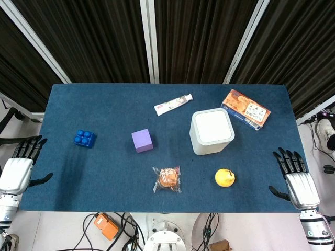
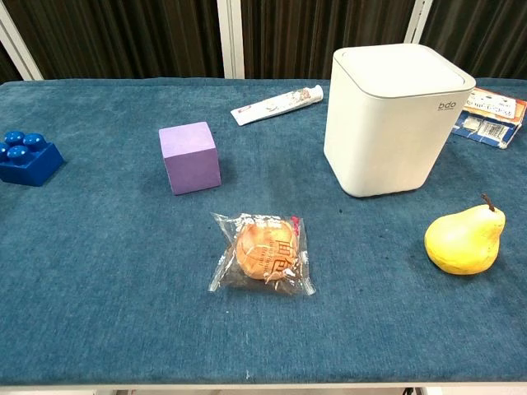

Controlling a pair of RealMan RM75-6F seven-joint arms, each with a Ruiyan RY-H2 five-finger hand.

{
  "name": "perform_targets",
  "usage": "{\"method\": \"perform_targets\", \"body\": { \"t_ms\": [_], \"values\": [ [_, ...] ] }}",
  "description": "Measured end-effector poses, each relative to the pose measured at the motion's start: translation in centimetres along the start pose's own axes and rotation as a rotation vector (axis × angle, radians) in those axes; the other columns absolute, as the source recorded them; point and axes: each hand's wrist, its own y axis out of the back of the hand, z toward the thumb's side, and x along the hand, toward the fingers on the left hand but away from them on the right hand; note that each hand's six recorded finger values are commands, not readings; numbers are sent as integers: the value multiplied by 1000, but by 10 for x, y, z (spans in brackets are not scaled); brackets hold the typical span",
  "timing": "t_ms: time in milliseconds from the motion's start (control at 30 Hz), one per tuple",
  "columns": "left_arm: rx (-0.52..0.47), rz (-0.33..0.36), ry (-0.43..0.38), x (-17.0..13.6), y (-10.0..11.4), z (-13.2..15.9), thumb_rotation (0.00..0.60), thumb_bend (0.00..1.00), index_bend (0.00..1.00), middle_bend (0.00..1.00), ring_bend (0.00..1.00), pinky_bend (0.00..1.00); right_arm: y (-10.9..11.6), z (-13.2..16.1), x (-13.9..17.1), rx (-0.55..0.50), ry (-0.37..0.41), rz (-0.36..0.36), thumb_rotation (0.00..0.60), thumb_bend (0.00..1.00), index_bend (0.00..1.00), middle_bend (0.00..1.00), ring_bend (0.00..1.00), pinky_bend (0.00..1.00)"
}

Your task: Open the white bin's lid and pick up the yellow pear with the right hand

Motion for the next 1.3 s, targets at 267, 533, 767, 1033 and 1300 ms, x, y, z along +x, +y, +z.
{"method": "perform_targets", "body": {
  "t_ms": [267, 533, 767, 1033, 1300],
  "values": [
    [-1, -1, -9, 1, 1, 1, 600, 102, 0, 0, 0, 1, 2, 10, -9, -10, 57, -18, 600, 269, 0, 0, 0, 0],
    [-7, 3, -25, 1, 3, 1, 600, 103, 0, 0, 0, 1, 22, 43, -55, 31, 187, -59, 600, 269, 0, 77, 0, 0],
    [-17, -2, -25, 1, 3, -1, 600, 103, 0, 0, 0, 1, 28, 84, -109, 66, 286, 7, 600, 270, 0, 171, 0, 0],
    [-23, -14, -38, 1, 2, 0, 600, 103, 0, 0, 0, 1, 17, 121, -143, 89, 346, 88, 600, 269, 0, 214, 0, 0],
    [-24, -13, -41, 2, 3, 0, 600, 103, 0, 0, 0, 1, 7, 123, -131, 104, 369, 97, 600, 269, 0, 232, 0, 0]
  ]
}}
